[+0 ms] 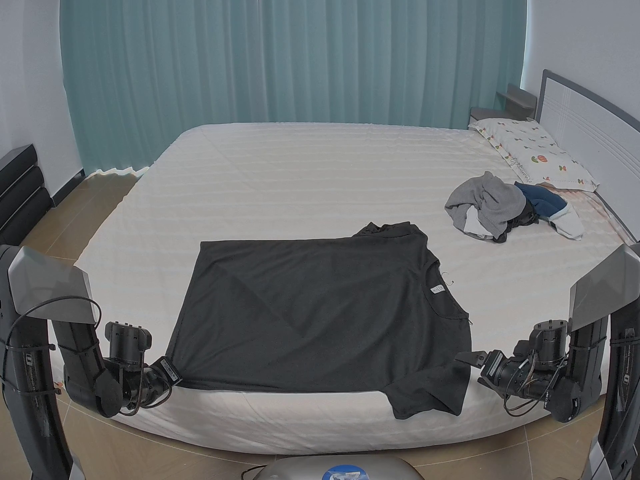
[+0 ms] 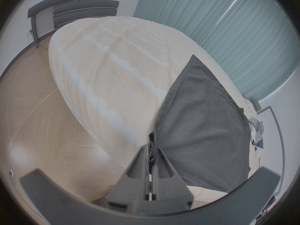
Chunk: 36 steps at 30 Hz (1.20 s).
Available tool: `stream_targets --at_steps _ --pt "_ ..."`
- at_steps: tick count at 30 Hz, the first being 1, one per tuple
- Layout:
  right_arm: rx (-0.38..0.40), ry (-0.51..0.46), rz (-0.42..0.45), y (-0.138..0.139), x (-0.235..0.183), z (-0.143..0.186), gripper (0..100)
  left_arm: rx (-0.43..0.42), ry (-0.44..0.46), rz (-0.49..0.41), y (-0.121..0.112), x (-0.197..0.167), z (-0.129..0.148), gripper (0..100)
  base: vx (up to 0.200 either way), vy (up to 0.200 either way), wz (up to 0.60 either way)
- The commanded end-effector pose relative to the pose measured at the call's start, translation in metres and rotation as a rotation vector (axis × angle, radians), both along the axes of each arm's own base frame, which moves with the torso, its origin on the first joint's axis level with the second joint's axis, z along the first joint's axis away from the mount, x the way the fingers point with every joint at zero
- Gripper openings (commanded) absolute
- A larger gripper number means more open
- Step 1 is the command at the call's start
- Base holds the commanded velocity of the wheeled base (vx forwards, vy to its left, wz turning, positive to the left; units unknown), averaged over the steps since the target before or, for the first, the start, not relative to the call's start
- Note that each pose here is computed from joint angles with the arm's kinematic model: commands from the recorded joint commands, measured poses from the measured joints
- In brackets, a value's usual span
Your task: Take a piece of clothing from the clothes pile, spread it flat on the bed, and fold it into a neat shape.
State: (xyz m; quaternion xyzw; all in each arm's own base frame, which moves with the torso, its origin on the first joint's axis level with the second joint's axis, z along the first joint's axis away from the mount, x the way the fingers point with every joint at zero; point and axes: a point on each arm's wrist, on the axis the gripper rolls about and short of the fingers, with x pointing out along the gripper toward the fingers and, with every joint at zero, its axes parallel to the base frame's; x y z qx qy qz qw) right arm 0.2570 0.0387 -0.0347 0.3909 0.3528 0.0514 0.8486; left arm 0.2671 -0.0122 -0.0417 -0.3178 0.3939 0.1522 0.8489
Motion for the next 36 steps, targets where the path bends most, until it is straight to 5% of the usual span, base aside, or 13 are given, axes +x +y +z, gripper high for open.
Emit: stream_targets --at_steps 1,20,36 --pt "-0.014 -0.010 -0.005 -0.004 0.004 -0.003 100 -0.001 0.000 0.001 0.000 -0.001 0.000 0 0.000 0.000 0.00" --pt "-0.050 -0.081 -0.009 -0.010 0.028 -0.006 100 -0.005 0.003 0.001 0.000 -0.001 0.000 0 0.000 0.000 0.00" --pt "-0.073 -0.048 -0.012 0.002 0.074 -0.005 100 -0.004 0.000 0.004 0.001 0.000 0.000 0 0.000 0.000 0.00"
